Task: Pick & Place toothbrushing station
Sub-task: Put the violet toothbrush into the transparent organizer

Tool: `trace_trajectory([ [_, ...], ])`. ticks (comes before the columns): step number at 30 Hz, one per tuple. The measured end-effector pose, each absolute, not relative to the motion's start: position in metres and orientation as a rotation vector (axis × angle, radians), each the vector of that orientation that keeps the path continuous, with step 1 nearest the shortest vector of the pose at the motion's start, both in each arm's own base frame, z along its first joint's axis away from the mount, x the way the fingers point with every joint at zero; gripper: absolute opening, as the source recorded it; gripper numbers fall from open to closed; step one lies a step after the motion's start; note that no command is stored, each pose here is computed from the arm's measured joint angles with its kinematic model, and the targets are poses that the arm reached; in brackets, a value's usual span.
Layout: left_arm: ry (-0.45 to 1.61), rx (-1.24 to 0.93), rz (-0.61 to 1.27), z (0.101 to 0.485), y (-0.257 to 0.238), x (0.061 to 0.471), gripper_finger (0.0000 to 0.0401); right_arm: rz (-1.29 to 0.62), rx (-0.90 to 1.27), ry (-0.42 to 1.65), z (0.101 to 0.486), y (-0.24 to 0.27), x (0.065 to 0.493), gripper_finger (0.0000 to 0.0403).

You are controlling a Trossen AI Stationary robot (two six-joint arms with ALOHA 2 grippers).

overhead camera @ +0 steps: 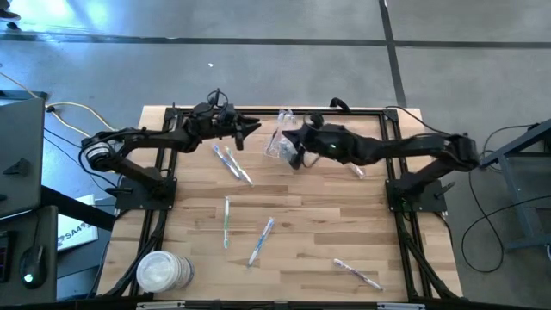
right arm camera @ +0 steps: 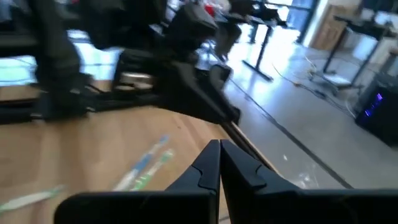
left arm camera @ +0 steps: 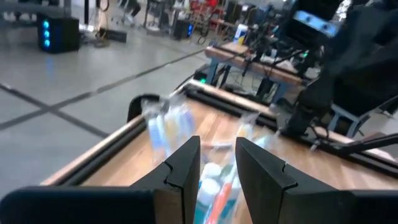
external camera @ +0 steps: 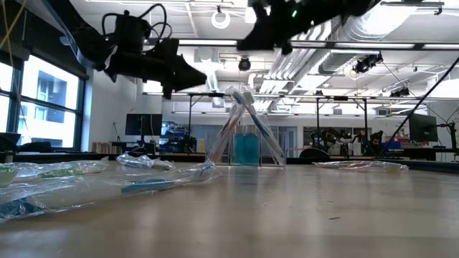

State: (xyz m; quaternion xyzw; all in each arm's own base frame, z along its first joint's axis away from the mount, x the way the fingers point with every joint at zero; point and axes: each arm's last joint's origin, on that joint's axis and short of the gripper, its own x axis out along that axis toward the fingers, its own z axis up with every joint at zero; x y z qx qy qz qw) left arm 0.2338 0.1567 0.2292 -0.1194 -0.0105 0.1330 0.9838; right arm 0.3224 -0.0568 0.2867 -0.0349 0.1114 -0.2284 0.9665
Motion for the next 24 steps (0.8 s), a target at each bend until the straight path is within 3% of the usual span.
trace_trajectory([
  [7, -0.062, -0.182, 0.178, 0.254, 0.139, 0.225, 0.0104, -0.474, -0.072, 0.349, 0.309, -0.023, 0.282, 0.0002],
  [18, 0.054, -0.192, 0.105, 0.259, 0.112, 0.220, 0.0104, -0.561, 0.255, 0.724, 0.287, -0.015, 0.233, 0.0002],
  [24, 0.105, -0.212, 0.069, 0.259, 0.100, 0.218, 0.0104, -0.228, 0.415, 0.832, 0.284, 0.011, 0.233, 0.0002],
])
